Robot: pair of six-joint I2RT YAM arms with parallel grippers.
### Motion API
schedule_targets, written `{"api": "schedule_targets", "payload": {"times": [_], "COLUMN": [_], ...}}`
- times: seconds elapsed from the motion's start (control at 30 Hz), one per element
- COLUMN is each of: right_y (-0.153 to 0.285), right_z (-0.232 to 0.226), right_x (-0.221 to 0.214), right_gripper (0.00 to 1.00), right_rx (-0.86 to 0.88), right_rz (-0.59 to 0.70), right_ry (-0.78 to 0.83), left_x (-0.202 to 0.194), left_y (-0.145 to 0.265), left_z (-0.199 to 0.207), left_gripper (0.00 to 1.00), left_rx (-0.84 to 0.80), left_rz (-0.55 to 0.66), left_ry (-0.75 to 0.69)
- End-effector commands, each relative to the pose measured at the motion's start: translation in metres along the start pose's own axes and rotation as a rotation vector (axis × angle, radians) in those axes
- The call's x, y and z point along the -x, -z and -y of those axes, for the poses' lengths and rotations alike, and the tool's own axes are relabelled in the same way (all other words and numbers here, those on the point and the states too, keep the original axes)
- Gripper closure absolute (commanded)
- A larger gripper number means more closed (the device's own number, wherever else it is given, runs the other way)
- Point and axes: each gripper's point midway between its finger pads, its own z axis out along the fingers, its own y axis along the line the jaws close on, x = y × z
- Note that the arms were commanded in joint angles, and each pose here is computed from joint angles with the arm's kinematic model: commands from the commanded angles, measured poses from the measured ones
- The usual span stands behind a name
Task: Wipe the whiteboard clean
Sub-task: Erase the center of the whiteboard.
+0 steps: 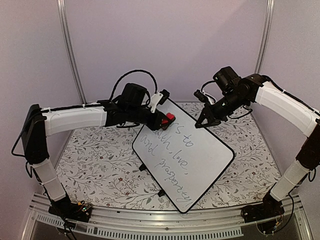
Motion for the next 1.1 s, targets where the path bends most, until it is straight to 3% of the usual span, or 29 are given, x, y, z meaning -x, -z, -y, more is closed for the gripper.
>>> {"api": "schedule_targets", "payload": {"times": [0.0, 0.67, 1.07], "right_y": [0.001, 0.001, 0.0], "right_z": [-0.034, -0.036, -0.038], "right_x": [0.005, 0.005, 0.004], "right_gripper": [1.0, 1.0, 1.0], "right_rx": [0.116, 0.121, 0.124], "right_rz": [0.028, 0.028, 0.024], "right_ry": [0.159, 0.161, 0.165], "left_x": [-0.012, -0.082, -0.085], "left_y": [-0.014, 0.005, 0.007], "left_z": [0.012, 0.015, 0.012], "left_gripper": [1.0, 1.0, 1.0], "left_rx": [-0.023, -0.008, 0.009], "left_rz": [-0.036, -0.141, -0.143], "left_ry": [-0.024, 0.031, 0.026]}}
